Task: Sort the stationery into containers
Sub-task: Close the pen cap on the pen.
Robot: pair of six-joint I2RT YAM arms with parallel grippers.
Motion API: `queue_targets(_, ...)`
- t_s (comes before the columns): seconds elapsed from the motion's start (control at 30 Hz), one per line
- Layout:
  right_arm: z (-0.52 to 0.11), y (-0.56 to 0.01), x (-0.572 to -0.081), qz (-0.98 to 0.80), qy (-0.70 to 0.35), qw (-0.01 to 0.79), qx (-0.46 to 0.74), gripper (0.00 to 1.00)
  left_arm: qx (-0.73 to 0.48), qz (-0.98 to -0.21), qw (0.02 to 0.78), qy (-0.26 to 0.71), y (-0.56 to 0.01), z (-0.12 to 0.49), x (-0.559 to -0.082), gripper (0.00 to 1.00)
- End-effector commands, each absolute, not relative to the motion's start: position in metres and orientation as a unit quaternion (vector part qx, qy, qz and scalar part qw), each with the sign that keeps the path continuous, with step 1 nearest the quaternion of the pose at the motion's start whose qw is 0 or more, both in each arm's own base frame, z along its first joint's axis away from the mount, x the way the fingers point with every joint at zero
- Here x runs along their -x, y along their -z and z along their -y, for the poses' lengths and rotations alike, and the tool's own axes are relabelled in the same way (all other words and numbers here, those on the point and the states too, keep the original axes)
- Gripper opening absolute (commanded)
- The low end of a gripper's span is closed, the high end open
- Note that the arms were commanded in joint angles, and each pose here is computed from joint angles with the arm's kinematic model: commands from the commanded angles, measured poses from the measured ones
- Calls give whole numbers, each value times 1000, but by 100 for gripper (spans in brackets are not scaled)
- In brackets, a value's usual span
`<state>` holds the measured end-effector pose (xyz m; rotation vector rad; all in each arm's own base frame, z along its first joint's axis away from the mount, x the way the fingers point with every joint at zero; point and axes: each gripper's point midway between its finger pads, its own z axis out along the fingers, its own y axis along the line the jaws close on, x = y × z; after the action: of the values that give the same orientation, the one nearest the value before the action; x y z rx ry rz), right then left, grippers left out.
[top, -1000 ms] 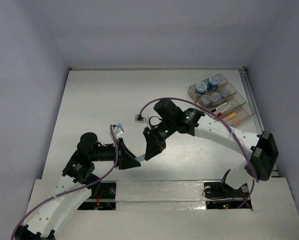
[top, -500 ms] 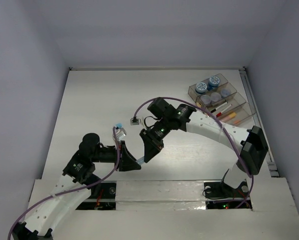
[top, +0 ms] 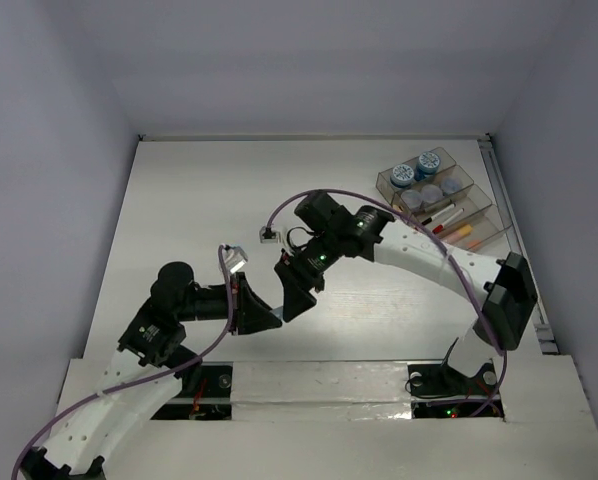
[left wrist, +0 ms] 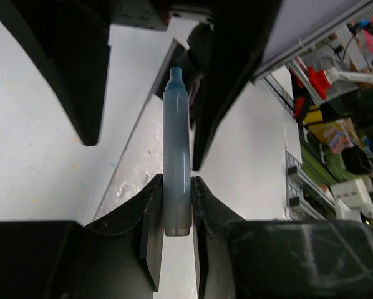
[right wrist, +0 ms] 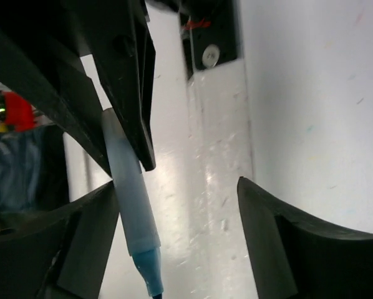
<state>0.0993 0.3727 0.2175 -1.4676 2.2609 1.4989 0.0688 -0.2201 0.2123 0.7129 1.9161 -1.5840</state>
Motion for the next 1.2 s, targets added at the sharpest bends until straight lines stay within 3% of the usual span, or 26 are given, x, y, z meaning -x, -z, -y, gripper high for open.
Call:
queue_targets(0.0,-386,-272,-123,-675,-498,198,508,82,-265,-692,362,566,-248,219,-89,0)
queue_targets(0.2,-370,-324,-134,-644,-497,342,470,99,-218,-698,413,543,-259,216,-112,0)
queue_targets(0.47,-350,-338,-148,-648,-478,426,412,97,-171,-703,483,494,-279,200,-137,0)
queue_targets(0.53,-345,-338,-152,-651,-479,446,383,81,-148,-706,509,470,-285,191,-146,0)
queue_targets(0.57,-344,-339,-153,-650,-484,451,373,68,-143,-705,520,461,-288,188,-149,0)
queue_targets(0.6,-347,-346,-153,-634,-497,465,367,35,-124,-700,545,445,-299,180,-155,0)
queue_targets(0.67,-351,-327,-157,-654,-505,447,343,11,-106,-690,573,429,-315,170,-161,0)
queue_targets(0.7,-355,-318,-160,-663,-503,441,337,4,-85,-688,591,412,-319,162,-167,0)
queue_targets(0.8,-380,-284,-180,-688,-510,421,299,2,-42,-672,636,376,-337,141,-180,0)
queue_targets(0.87,-399,-243,-195,-725,-502,386,270,9,-21,-664,657,357,-343,131,-186,0)
queue_targets(0.97,-425,-219,-211,-741,-501,380,234,36,7,-663,681,312,-340,113,-197,0)
queue_targets(1.0,-441,-198,-222,-756,-485,380,223,53,16,-666,682,302,-340,109,-198,0)
queue_targets(1.1,-467,-158,-252,-791,-445,377,185,74,33,-661,692,289,-340,96,-194,0)
queue_targets(1.17,-479,-137,-265,-811,-429,365,159,78,45,-656,698,284,-341,89,-190,0)
